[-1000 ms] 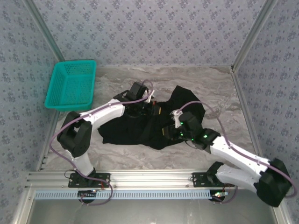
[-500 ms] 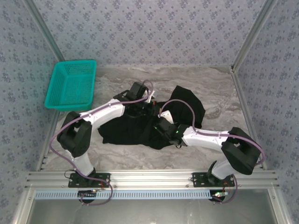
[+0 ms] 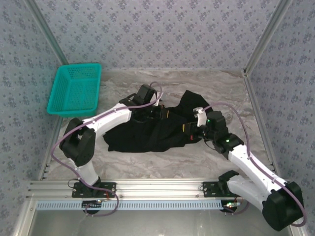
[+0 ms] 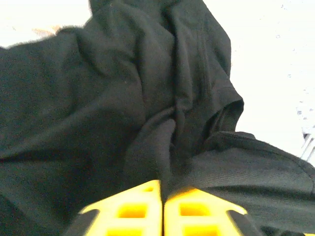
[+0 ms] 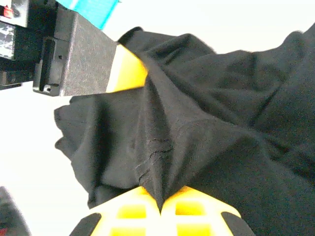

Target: Fold the inside-out t-shirt

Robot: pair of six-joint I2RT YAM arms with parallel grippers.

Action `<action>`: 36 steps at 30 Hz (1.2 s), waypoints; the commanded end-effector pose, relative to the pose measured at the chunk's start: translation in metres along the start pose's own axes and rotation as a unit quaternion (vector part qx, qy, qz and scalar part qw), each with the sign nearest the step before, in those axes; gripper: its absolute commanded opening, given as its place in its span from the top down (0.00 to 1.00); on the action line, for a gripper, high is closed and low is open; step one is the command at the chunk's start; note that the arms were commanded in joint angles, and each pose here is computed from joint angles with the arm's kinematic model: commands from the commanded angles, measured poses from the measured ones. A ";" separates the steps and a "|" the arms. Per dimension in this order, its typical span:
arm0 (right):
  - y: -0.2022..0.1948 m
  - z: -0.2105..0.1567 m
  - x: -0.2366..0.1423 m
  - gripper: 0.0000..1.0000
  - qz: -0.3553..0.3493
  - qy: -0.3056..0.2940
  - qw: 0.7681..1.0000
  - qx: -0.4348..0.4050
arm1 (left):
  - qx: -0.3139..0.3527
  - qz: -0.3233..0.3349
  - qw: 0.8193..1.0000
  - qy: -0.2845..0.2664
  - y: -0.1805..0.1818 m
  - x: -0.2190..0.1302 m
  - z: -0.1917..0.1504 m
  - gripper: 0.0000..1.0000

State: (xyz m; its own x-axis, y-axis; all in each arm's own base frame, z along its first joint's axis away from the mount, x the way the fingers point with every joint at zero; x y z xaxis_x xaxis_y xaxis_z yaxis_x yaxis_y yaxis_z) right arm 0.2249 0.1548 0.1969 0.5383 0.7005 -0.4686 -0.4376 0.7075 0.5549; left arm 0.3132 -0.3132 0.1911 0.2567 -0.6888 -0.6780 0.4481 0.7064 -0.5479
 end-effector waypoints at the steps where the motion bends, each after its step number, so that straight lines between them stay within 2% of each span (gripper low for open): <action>1: 0.024 0.007 -0.007 1.00 0.142 0.000 0.989 0.037 | 0.013 0.054 0.997 -0.050 0.011 -0.021 0.020 0.71; 6: 0.012 0.016 -0.002 1.00 0.131 -0.015 0.988 0.084 | 0.051 0.034 0.995 -0.077 -0.007 -0.048 0.004 0.49; 9: 0.008 0.018 0.001 1.00 0.129 -0.019 0.985 0.111 | 0.121 0.002 0.990 -0.071 -0.035 -0.055 -0.020 0.44; 12: 0.008 0.022 0.002 1.00 0.134 -0.022 0.983 0.126 | 0.173 -0.032 0.984 -0.030 -0.057 -0.046 -0.048 0.47; 16: 0.010 0.024 0.000 1.00 0.138 -0.022 0.982 0.127 | 0.187 -0.046 0.981 0.027 -0.058 -0.024 -0.067 0.46; 21: 0.009 0.020 -0.002 1.00 0.133 -0.011 0.984 0.117 | 0.202 -0.003 0.979 0.023 -0.049 -0.011 -0.060 0.44; 24: 0.008 0.016 -0.003 1.00 0.129 -0.006 0.985 0.112 | 0.204 0.012 0.979 0.021 -0.046 -0.004 -0.054 0.47; 27: 0.007 0.017 -0.006 1.00 0.129 -0.012 0.985 0.110 | 0.204 0.016 0.978 0.037 -0.043 0.005 -0.056 0.50; 30: 0.009 0.020 -0.011 1.00 0.135 -0.016 0.985 0.105 | 0.208 0.044 0.976 0.047 -0.033 0.014 -0.057 0.49; 33: 0.009 0.022 -0.013 1.00 0.137 -0.020 0.985 0.102 | 0.214 0.038 0.974 0.063 -0.031 0.025 -0.058 0.49; 34: 0.009 0.023 -0.014 1.00 0.138 -0.020 0.985 0.102 | 0.215 0.026 0.974 0.068 -0.034 0.028 -0.059 0.50; 36: 0.009 0.021 -0.014 1.00 0.133 -0.016 0.986 0.098 | 0.211 0.008 0.975 0.071 -0.041 0.030 -0.055 0.64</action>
State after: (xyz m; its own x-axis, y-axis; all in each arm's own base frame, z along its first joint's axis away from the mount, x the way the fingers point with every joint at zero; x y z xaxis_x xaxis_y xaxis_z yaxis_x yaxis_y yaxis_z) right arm 0.2334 0.1489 0.2145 0.4689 0.8377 -0.2799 -0.3745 0.4756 0.7960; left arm 0.2551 -0.3458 0.1573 0.1935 -0.6027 -0.7741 0.7436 0.6048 -0.2850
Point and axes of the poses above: each hand's point on the last joint's axis, 136 mm out from that joint toward the fingers, its own x axis out along the fingers, its own y axis along the line the jaws close on, z = x × y, the point moved 5 cm from there along -x, back along the fingers, and after that the axes turned 2 degrees about x, right-handed, at the moved point
